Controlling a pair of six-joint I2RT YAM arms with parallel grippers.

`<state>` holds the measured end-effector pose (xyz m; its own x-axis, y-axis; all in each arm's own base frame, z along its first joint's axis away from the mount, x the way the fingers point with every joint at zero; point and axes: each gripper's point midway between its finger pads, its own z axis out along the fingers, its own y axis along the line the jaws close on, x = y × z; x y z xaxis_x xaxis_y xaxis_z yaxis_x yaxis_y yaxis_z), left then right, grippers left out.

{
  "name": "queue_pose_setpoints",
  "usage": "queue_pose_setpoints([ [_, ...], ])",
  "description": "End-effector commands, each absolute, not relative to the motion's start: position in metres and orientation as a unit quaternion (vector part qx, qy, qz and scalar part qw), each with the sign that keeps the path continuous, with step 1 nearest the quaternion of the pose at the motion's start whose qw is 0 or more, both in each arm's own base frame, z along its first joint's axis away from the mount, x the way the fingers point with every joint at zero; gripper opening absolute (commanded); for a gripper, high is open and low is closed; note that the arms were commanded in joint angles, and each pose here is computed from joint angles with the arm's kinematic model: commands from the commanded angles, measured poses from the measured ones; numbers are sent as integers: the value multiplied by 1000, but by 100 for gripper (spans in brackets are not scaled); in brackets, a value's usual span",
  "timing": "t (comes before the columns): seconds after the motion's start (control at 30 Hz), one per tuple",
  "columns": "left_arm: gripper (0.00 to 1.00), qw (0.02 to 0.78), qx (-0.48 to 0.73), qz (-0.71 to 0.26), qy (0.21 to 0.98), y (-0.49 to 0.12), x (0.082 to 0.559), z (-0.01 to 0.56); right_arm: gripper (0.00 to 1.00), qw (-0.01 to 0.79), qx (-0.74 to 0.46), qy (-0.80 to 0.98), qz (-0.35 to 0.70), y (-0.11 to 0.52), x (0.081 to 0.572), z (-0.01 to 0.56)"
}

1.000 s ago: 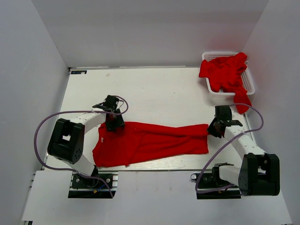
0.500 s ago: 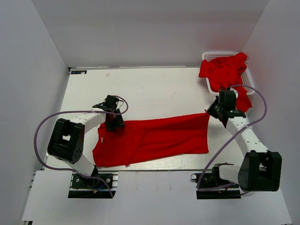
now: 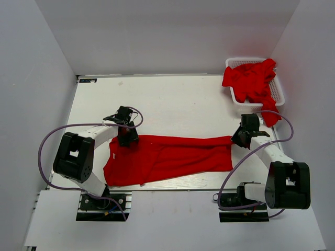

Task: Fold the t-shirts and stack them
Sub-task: Fold the other side of the tshirt into a rectangle

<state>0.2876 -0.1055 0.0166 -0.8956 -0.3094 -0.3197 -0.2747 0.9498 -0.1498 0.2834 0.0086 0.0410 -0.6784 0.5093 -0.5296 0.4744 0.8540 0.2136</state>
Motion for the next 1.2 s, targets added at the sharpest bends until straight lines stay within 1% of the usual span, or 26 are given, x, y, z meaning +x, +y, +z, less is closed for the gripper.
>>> queue_pose_setpoints([
  [0.0, 60, 117, -158, 32, 980, -71, 254, -12, 0, 317, 279, 907, 17, -1, 291, 53],
  [0.1, 60, 114, -163, 38, 979, -67, 253, -12, 0, 321, 274, 906, 24, 1, 293, 61],
  [0.23, 60, 114, -163, 38, 979, -66, 251, -12, 0, 308, 261, 913, 52, 12, 288, 57],
  [0.37, 60, 116, -163, 32, 979, -68, 253, -12, 0, 258, 258, 927, 91, 30, 267, 32],
  [0.43, 60, 116, -163, 32, 979, -68, 253, -12, 0, 246, 262, 928, 102, 35, 260, 24],
  [0.57, 60, 120, -163, 30, 979, -69, 256, -9, 0, 228, 267, 931, 98, 36, 248, 13],
  [0.7, 60, 124, -163, 28, 978, -70, 259, -7, 1, 227, 268, 932, 92, 34, 243, 16],
  [0.8, 60, 122, -163, 34, 978, -69, 260, -8, 15, 243, 271, 930, 55, 19, 243, 22],
  [0.83, 60, 122, -163, 34, 978, -69, 260, -8, 28, 246, 274, 929, 37, 13, 243, 24],
  [0.93, 60, 127, -164, 31, 978, -71, 266, -5, 40, 272, 280, 921, -3, -4, 247, 40],
  [1.0, 60, 128, -164, 31, 978, -71, 269, -5, 46, 272, 269, 924, 0, -3, 247, 46],
  [1.03, 60, 134, -164, 33, 977, -71, 273, -3, 52, 295, 267, 917, 7, -2, 255, 62],
  [1.07, 60, 134, -164, 33, 977, -71, 273, -3, 52, 300, 265, 916, 11, -1, 257, 67],
  [1.13, 60, 139, -165, 31, 976, -72, 277, 0, 59, 315, 253, 915, 16, -1, 262, 82],
  [1.17, 60, 139, -165, 31, 976, -72, 277, 0, 70, 319, 244, 915, 37, 7, 265, 89],
])
